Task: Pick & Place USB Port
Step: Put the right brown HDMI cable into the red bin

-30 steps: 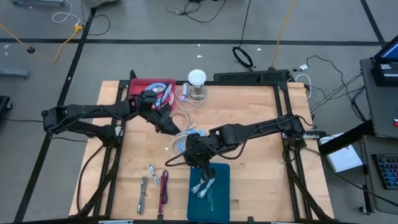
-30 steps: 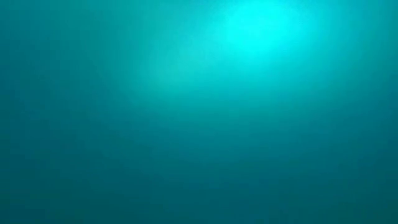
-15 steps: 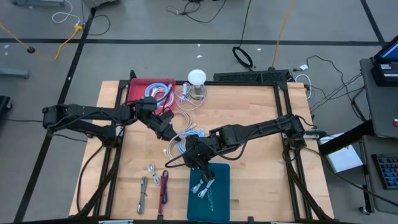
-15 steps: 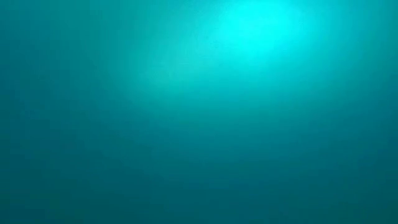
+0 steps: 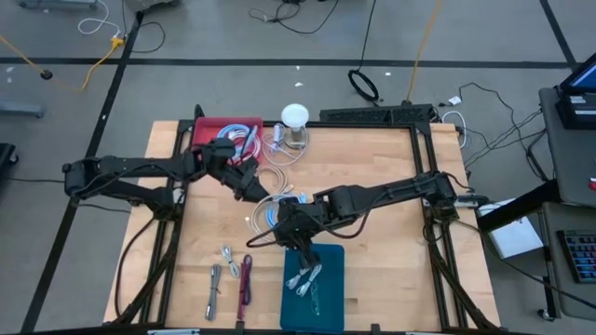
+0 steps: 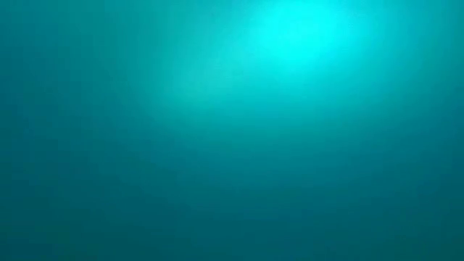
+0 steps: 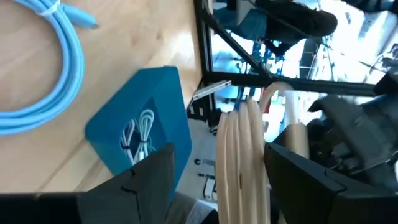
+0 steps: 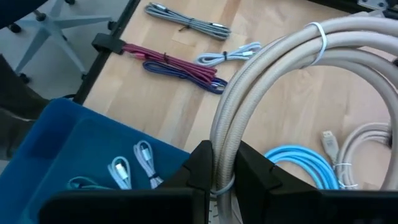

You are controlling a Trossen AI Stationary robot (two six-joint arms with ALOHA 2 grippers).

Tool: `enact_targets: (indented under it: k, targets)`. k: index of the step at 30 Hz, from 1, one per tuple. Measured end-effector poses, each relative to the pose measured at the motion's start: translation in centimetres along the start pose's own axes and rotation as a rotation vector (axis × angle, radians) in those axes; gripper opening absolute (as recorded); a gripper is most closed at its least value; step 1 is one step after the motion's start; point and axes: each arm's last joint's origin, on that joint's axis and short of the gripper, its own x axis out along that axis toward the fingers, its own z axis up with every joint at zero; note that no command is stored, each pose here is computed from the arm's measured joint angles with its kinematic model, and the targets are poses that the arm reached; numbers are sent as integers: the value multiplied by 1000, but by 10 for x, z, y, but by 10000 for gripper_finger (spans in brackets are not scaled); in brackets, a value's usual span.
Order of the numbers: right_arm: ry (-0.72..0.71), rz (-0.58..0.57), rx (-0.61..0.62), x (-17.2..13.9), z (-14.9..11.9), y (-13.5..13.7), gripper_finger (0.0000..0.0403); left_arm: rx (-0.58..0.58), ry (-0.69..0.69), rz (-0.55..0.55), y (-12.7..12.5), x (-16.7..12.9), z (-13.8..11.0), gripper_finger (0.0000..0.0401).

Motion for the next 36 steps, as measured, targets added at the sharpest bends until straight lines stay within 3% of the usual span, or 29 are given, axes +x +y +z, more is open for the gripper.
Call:
enact_targets:
  k: [7, 18, 26, 29, 31, 33, 36]
  targets:
    - [9, 7, -12, -6, -1, 1, 33, -13, 57, -51, -2, -6, 5, 251]
    - [-41, -54, -30, -25, 3, -1, 33, -10, 90, -131, -15, 1, -2, 296]
    - [-44, -57, -23, -27, 3, -5, 33, 9, 115, -167, -22, 6, -9, 293]
    - [-48, -63, -19, -27, 3, -6, 33, -8, 137, -163, -22, 8, -12, 259]
    - [-55, -66, -11, -27, 4, -7, 33, -17, 146, -163, -22, 9, -14, 214]
    - [-59, -67, 0, -27, 4, -6, 35, -17, 150, -162, -22, 10, -15, 150]
    - [-72, -66, 6, -27, 5, -8, 73, 5, 149, -163, -22, 10, -15, 40]
